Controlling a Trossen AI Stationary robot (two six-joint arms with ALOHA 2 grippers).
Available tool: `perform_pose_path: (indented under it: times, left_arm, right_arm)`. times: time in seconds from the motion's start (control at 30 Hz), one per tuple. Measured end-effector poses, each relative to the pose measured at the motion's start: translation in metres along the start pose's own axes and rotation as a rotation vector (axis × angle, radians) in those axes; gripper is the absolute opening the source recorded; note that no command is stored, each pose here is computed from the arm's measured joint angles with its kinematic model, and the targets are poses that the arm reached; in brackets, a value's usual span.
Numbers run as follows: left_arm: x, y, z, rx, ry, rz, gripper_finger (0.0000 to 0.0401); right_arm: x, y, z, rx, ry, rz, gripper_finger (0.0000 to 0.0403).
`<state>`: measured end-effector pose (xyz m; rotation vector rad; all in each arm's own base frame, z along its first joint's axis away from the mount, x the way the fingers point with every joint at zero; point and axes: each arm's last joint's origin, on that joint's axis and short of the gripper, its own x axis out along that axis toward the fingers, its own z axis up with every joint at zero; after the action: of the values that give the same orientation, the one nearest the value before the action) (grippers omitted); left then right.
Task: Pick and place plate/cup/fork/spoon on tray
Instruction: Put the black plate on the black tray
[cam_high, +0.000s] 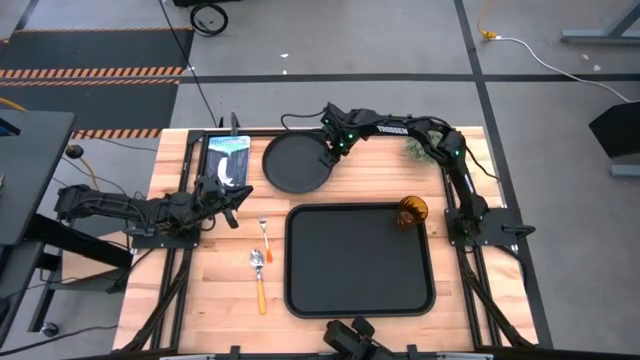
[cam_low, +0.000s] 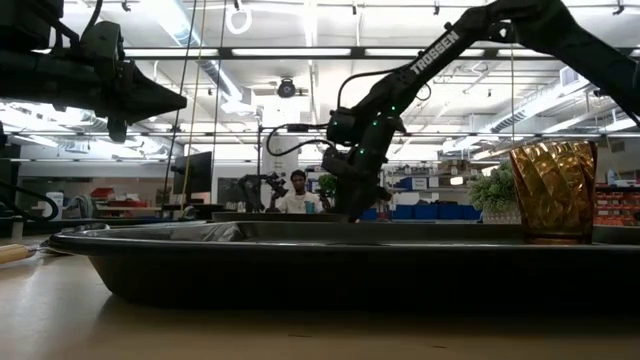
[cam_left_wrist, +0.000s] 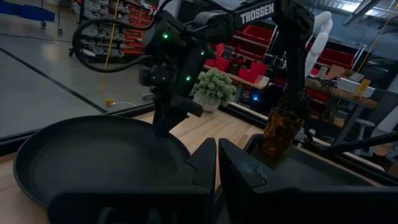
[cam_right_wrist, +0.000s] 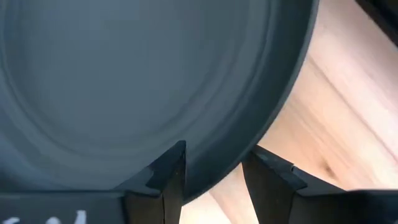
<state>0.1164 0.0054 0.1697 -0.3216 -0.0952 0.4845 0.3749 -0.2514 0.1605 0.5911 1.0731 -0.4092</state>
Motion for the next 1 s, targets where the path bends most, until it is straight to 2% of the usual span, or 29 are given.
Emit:
perform_pose_path:
  times: [0.2,0.67,1.0]
  left_arm:
    - [0.000,0.000,0.000,0.000,0.000,0.000,0.0025]
    - [0.000,0.000,0.000,0.000,0.000,0.000,0.0025]
    - [0.000,0.000,0.000,0.000,0.000,0.000,0.0025]
  right_arm:
    - [0.009,-0.002,-0.003,0.003,0.024,0.006,0.0138]
    - [0.007,-0.006,0.003,0.006,-0.029,0.025,0.0022]
    - [0.001,-0.027,0.011,0.056,-0.093,0.045,0.0015]
